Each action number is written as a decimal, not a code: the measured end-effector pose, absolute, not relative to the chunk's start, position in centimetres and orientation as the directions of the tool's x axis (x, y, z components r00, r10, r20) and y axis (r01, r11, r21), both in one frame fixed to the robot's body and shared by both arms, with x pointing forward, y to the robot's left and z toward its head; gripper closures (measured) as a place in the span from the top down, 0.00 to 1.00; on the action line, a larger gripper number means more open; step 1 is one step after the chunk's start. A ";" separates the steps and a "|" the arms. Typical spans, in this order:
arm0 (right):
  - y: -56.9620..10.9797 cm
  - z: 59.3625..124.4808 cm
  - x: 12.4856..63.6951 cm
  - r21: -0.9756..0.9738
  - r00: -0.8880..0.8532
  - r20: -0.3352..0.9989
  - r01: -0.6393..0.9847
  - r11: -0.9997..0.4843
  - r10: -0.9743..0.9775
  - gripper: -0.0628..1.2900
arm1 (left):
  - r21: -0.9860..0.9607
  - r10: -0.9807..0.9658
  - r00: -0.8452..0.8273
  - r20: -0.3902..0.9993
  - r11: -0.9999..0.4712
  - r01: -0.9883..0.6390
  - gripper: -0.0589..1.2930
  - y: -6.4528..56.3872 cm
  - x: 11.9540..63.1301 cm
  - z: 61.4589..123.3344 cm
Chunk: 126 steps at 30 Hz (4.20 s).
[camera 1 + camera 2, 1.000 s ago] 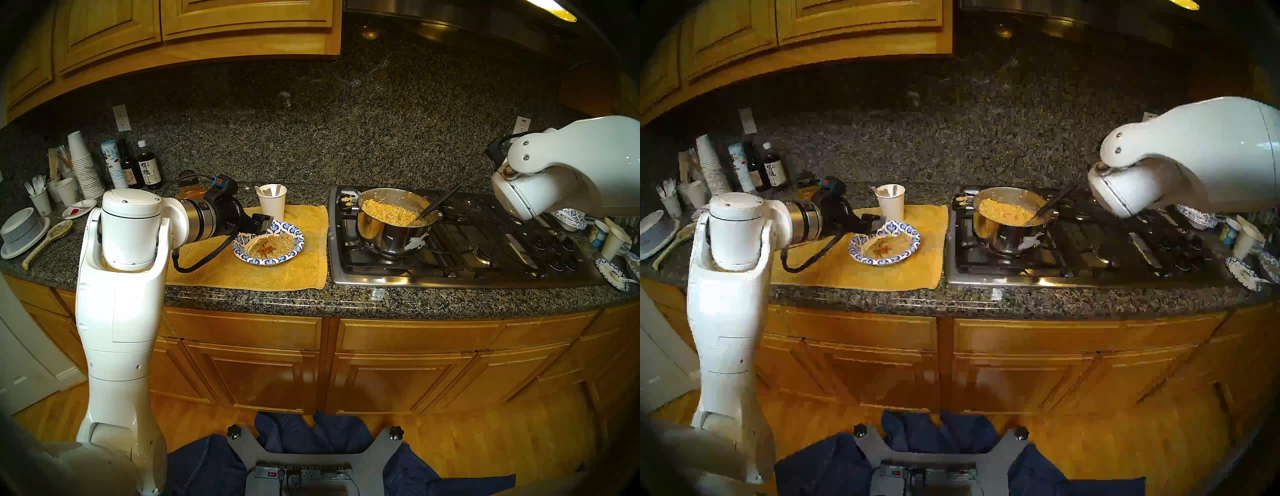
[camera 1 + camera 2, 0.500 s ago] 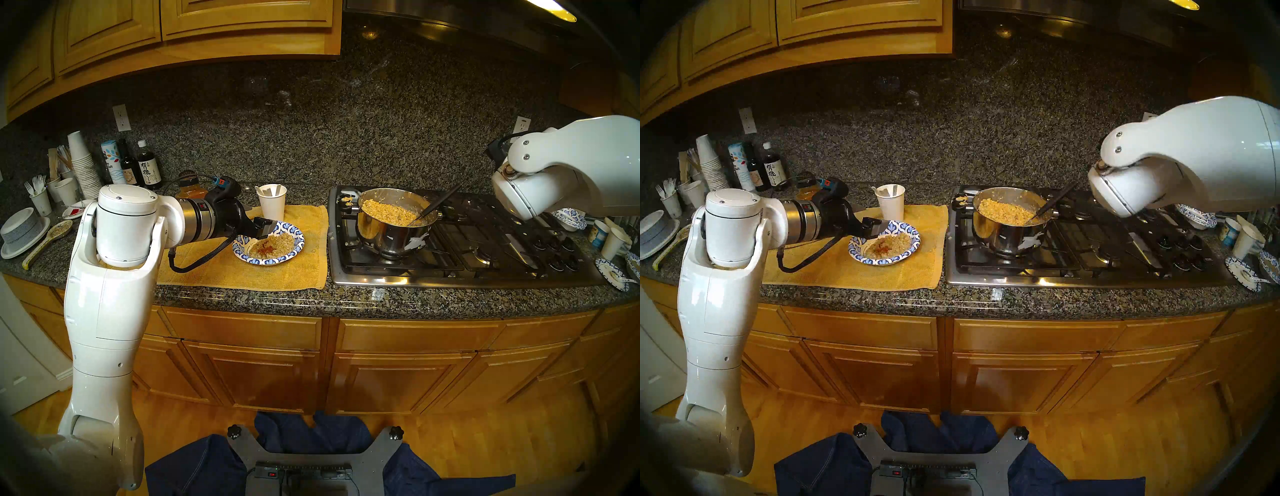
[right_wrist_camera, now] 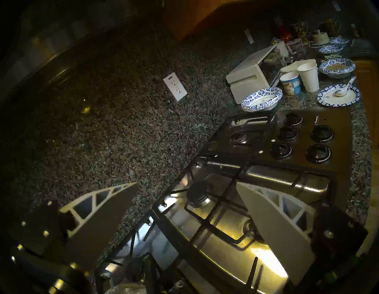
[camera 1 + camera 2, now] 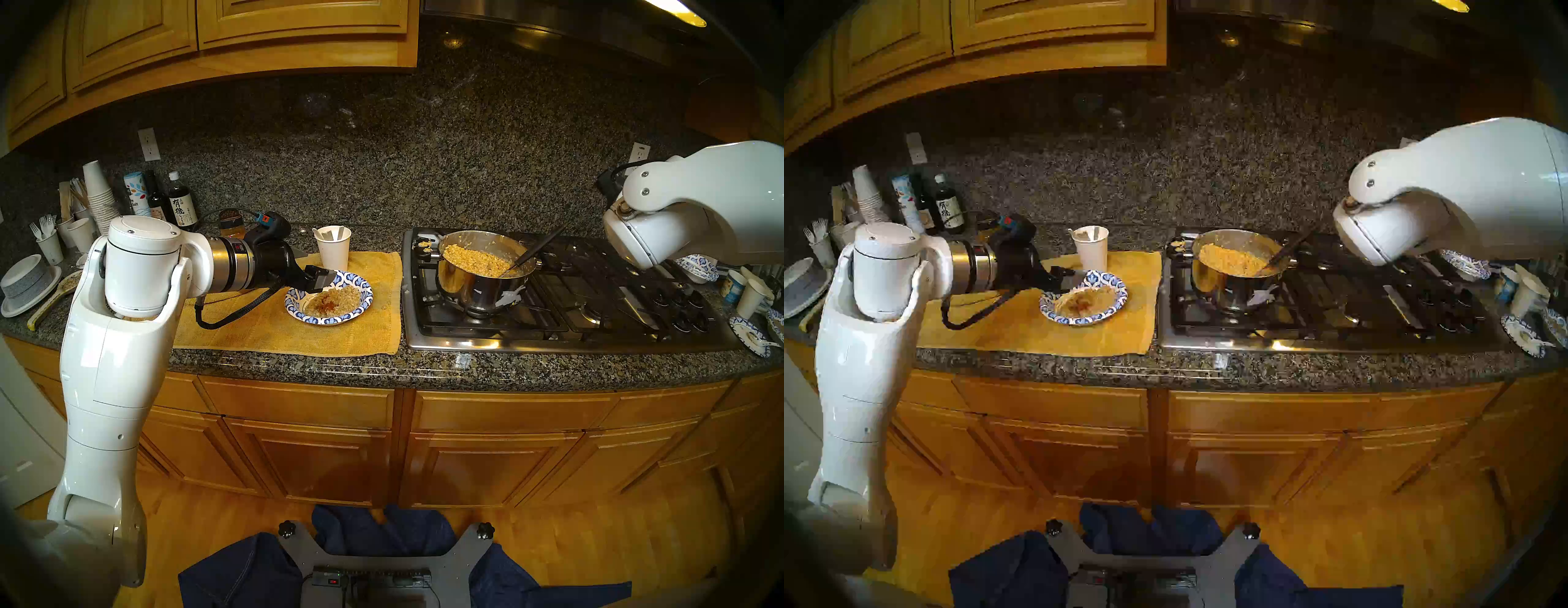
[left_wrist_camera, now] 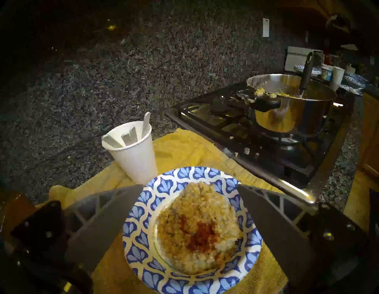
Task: Scoop oatmeal into bowl, add cinnamon, and put a spoon inside bowl
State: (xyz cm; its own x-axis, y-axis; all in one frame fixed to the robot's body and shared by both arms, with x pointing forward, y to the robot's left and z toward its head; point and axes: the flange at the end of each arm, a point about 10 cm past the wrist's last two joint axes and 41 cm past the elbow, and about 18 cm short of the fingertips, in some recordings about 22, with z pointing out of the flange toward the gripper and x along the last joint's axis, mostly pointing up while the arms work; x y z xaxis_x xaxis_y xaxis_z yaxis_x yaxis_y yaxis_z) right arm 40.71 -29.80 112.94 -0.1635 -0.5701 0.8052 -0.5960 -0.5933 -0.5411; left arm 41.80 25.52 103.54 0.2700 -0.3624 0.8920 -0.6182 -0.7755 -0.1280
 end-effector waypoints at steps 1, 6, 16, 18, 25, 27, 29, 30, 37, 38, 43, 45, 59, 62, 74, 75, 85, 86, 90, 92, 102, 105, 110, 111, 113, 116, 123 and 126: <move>-29.8 112.9 40.7 -0.541 -0.164 0.805 -0.596 -0.593 -0.570 0.96 | -0.126 -0.364 0.272 0.891 -0.773 -0.622 0.96 25.5 41.8 103.5; -29.8 113.0 40.7 -0.542 -0.166 0.805 -0.594 -0.594 -0.569 0.96 | -0.097 -0.375 0.304 0.876 -0.754 -0.649 0.96 25.6 42.4 102.7; -29.9 113.2 40.7 -0.544 -0.169 0.806 -0.591 -0.596 -0.568 0.96 | -0.064 -0.393 0.381 0.837 -0.761 -0.645 0.96 27.8 44.0 101.5; -29.9 113.2 40.7 -0.543 -0.169 0.806 -0.591 -0.596 -0.568 0.96 | -0.066 -0.392 0.388 0.834 -0.769 -0.636 0.96 28.6 44.3 101.8; -29.9 113.2 40.7 -0.544 -0.170 0.806 -0.590 -0.596 -0.567 0.96 | -0.068 -0.386 0.401 0.831 -0.785 -0.616 0.96 30.3 45.3 102.9; -29.9 113.2 40.7 -0.544 -0.170 0.806 -0.590 -0.597 -0.567 0.96 | -0.064 -0.386 0.404 0.829 -0.784 -0.617 0.96 30.4 45.5 102.9; -30.0 113.2 40.7 -0.544 -0.170 0.806 -0.590 -0.597 -0.567 0.96 | -0.058 -0.388 0.409 0.826 -0.780 -0.623 0.96 30.2 45.8 102.9; -30.0 113.2 40.7 -0.544 -0.170 0.806 -0.589 -0.597 -0.567 0.96 | -0.053 -0.388 0.412 0.824 -0.778 -0.626 0.96 30.1 45.9 102.8; -30.0 113.3 40.6 -0.545 -0.171 0.806 -0.588 -0.598 -0.566 0.96 | -0.020 -0.381 0.439 0.814 -0.773 -0.634 0.96 29.9 47.0 102.2; -30.0 113.3 40.6 -0.545 -0.171 0.806 -0.588 -0.598 -0.566 0.96 | -0.015 -0.377 0.443 0.813 -0.774 -0.632 0.96 30.0 47.2 102.1; -30.0 113.3 40.6 -0.545 -0.172 0.807 -0.588 -0.598 -0.566 0.96 | -0.006 -0.360 0.449 0.818 -0.785 -0.619 0.96 30.7 47.8 102.7; -30.0 113.3 40.6 -0.544 -0.172 0.807 -0.588 -0.598 -0.566 0.96 | -0.004 -0.351 0.449 0.821 -0.791 -0.611 0.96 31.1 48.1 103.1; -30.0 113.3 40.6 -0.545 -0.172 0.807 -0.587 -0.599 -0.565 0.96 | 0.025 -0.302 0.448 0.842 -0.806 -0.591 0.96 32.0 49.9 104.8; -30.0 113.3 40.6 -0.545 -0.172 0.807 -0.587 -0.599 -0.565 0.96 | 0.032 -0.293 0.444 0.847 -0.805 -0.592 0.96 31.8 50.4 105.2; -30.1 113.3 40.6 -0.545 -0.172 0.807 -0.586 -0.600 -0.565 0.96 | 0.050 -0.269 0.435 0.859 -0.803 -0.594 0.96 31.1 52.0 106.5; -30.1 113.3 40.6 -0.545 -0.172 0.807 -0.586 -0.600 -0.565 0.96 | 0.051 -0.267 0.437 0.859 -0.804 -0.593 0.96 31.1 52.1 106.5; -30.1 113.3 40.6 -0.545 -0.172 0.807 -0.584 -0.601 -0.564 0.96 | 0.082 -0.244 0.460 0.854 -0.810 -0.581 0.96 31.1 53.6 106.5; -30.1 113.3 40.6 -0.545 -0.172 0.808 -0.584 -0.601 -0.564 0.96 | 0.084 -0.243 0.462 0.853 -0.810 -0.580 0.96 31.1 53.7 106.5; -30.1 113.3 40.6 -0.545 -0.172 0.808 -0.584 -0.602 -0.564 0.96 | 0.095 -0.238 0.475 0.847 -0.811 -0.577 0.96 30.9 54.3 106.3; -30.1 113.3 40.6 -0.545 -0.172 0.808 -0.583 -0.602 -0.564 0.96 | 0.097 -0.238 0.479 0.845 -0.812 -0.576 0.96 30.8 54.6 106.3; -30.1 113.3 40.6 -0.545 -0.172 0.808 -0.582 -0.603 -0.564 0.96 | 0.092 -0.242 0.485 0.840 -0.819 -0.567 0.96 30.6 55.7 106.8; -30.1 113.3 40.6 -0.545 -0.172 0.808 -0.582 -0.604 -0.564 0.96 | 0.085 -0.245 0.483 0.841 -0.821 -0.565 0.96 30.6 56.0 107.2; -30.1 113.3 40.6 -0.545 -0.172 0.808 -0.581 -0.604 -0.563 0.96 | 0.075 -0.251 0.483 0.839 -0.826 -0.559 0.96 30.6 56.5 107.7; -30.1 113.3 40.6 -0.545 -0.172 0.808 -0.581 -0.604 -0.563 0.96 | 0.073 -0.252 0.483 0.839 -0.827 -0.557 0.96 30.7 56.6 107.8; -30.1 113.4 40.6 -0.545 -0.172 0.808 -0.581 -0.604 -0.563 0.96 | 0.070 -0.254 0.487 0.836 -0.830 -0.553 0.96 30.8 56.8 107.9; -30.1 113.4 40.6 -0.546 -0.173 0.808 -0.580 -0.605 -0.563 0.96 | 0.067 -0.256 0.494 0.831 -0.835 -0.546 0.96 31.0 57.2 107.9; -30.1 113.4 40.5 -0.547 -0.173 0.808 -0.578 -0.606 -0.563 0.96 | 0.059 -0.272 0.514 0.814 -0.840 -0.539 0.96 31.2 58.0 107.6; -30.1 113.4 40.5 -0.547 -0.174 0.808 -0.578 -0.606 -0.564 0.96 | 0.054 -0.283 0.520 0.806 -0.840 -0.540 0.96 31.1 58.3 107.5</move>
